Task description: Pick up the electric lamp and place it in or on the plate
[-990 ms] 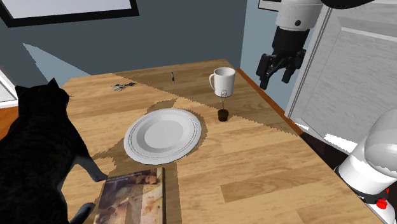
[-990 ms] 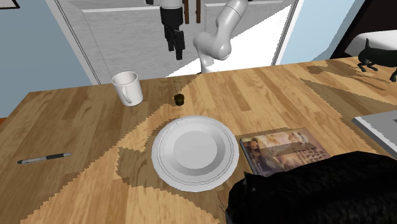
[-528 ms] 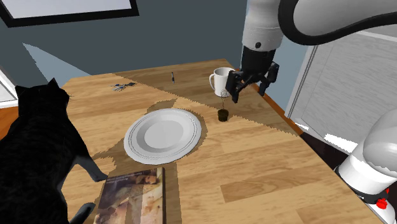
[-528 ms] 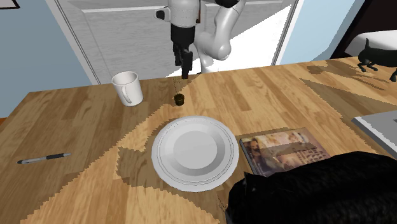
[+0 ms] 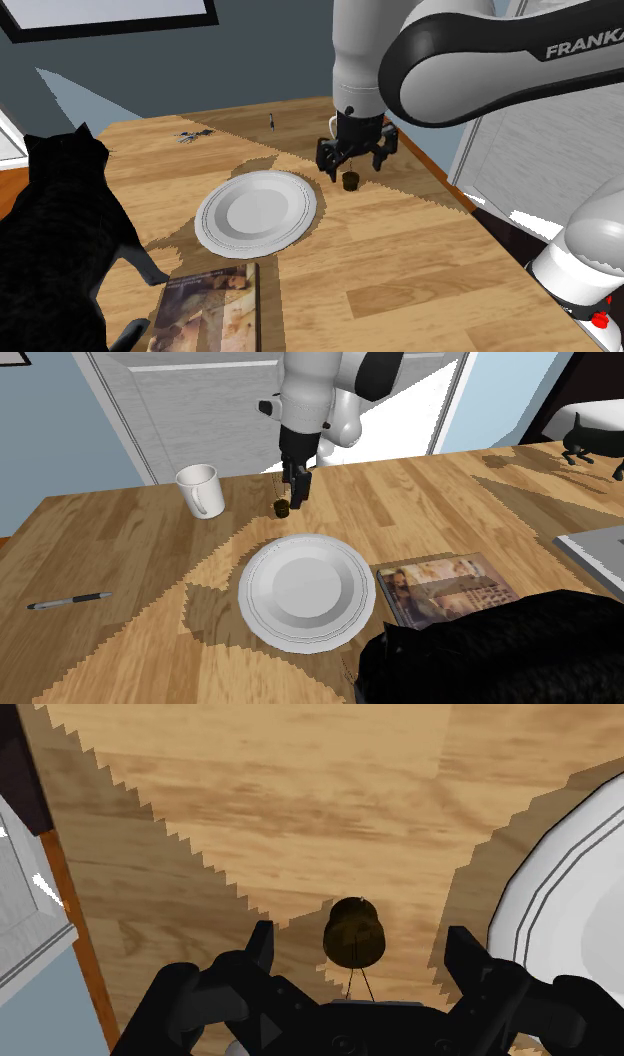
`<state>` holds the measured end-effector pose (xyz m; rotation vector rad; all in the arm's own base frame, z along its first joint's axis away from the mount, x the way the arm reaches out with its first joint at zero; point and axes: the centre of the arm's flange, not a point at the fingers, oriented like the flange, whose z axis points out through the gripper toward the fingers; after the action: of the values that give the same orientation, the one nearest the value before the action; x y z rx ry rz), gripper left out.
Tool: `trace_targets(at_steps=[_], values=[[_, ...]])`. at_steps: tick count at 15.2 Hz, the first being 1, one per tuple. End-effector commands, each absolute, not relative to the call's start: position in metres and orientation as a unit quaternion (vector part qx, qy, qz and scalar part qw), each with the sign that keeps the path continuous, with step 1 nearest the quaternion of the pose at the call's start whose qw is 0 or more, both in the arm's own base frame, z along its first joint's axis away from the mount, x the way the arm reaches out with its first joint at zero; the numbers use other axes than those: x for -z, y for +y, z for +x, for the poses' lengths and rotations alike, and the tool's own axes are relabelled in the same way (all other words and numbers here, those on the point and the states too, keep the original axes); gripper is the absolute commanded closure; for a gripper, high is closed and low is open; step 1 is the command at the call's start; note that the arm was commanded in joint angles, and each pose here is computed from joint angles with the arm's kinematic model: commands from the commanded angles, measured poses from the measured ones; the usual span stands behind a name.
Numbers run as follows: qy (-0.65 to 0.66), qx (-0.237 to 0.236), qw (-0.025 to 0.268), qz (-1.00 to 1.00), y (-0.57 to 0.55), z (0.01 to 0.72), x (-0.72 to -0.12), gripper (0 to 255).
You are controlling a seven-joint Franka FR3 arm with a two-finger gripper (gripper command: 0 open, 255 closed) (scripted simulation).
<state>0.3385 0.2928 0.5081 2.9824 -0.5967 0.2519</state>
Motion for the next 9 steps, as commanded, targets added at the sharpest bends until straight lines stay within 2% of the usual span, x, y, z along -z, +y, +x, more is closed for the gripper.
trace_targets(at_steps=[1,9], values=[[-0.196,-0.083,0.045,0.976,0.293,0.341,-0.498,0],[-0.196,-0.083,0.045,0.976,0.29,0.343,-0.479,0]])
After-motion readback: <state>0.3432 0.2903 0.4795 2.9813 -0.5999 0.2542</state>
